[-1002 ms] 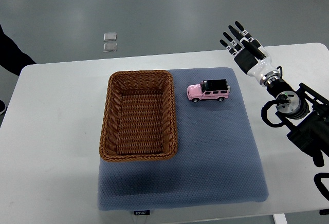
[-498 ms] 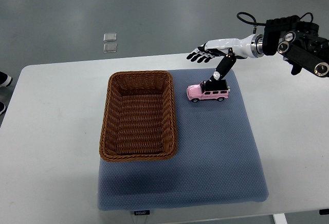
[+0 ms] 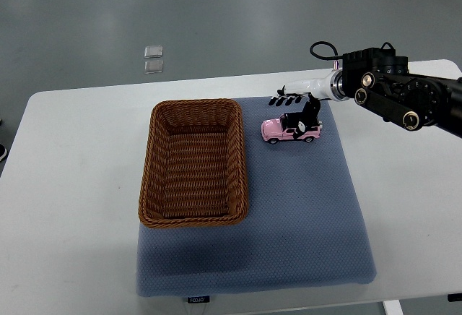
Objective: Place pink car in brown basket
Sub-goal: 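Reach the right hand over the pink toy car and lower onto it, then close the right hand fingers around the car and lift it up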
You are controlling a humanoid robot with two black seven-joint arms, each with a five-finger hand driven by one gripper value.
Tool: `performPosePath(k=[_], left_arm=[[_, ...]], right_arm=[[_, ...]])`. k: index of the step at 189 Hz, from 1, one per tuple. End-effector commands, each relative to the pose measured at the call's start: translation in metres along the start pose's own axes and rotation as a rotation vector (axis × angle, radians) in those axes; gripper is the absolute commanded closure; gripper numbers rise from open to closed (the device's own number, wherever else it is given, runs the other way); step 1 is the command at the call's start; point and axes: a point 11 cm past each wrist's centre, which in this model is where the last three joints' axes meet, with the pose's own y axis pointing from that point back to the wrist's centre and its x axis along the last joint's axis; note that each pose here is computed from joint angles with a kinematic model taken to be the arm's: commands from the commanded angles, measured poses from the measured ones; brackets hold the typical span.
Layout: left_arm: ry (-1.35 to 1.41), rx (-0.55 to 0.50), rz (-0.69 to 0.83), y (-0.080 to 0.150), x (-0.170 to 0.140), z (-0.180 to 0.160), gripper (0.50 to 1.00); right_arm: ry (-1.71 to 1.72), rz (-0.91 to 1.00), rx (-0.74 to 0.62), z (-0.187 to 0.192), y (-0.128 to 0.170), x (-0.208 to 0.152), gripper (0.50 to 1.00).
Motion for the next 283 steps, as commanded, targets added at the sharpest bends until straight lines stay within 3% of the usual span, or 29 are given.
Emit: performPosePath(k=[1,59,84,104,115,121,132,172,203,225,258,283], left_arm=[[0.0,-0.001,0.0,0.0,0.0,0.0,0.5],[0.0,-0.001,0.0,0.0,0.0,0.0,0.5],[0.0,0.001,0.0,0.0,0.0,0.0,0.5],[0.0,0.001,0.0,0.0,0.0,0.0,0.5],[0.0,-0.001,0.0,0.0,0.0,0.0,0.5],[0.0,0.001,0.0,0.0,0.0,0.0,0.5],[0.0,0.001,0.0,0.0,0.0,0.0,0.5],[0.0,-0.001,0.0,0.0,0.0,0.0,0.5],[0.0,0.001,0.0,0.0,0.0,0.0,0.5],[0.0,0.001,0.0,0.0,0.0,0.0,0.5],[0.0,-0.001,-0.001,0.0,0.0,0.001,0.5],[0.0,0.0,-0.001,0.0,-0.001,0.0,0.5]], right_arm=[[-0.017,-0.002,-0.023,0.01,-0.002,-0.005,0.595],[-0.046,0.007,-0.048,0.023,-0.008,-0.019,0.611],[-0.045,0.012,-0.039,0.018,-0.012,-0.02,0.646],[-0.045,0.018,-0.04,0.016,-0.016,-0.022,0.746],[-0.045,0.015,-0.035,0.014,-0.018,-0.025,0.86],[-0.045,0.015,-0.033,0.013,-0.018,-0.025,0.891],[-0.042,0.01,-0.031,0.012,-0.019,-0.027,0.997],[-0.019,0.026,-0.02,0.009,-0.011,-0.008,1.0],[-0.005,0.067,-0.015,0.015,0.025,0.039,1.0],[0.042,0.089,0.03,-0.001,0.054,0.068,1.0],[0.037,0.115,0.148,-0.053,0.067,0.093,1.0],[0.085,0.073,0.258,-0.12,0.05,0.083,1.0]])
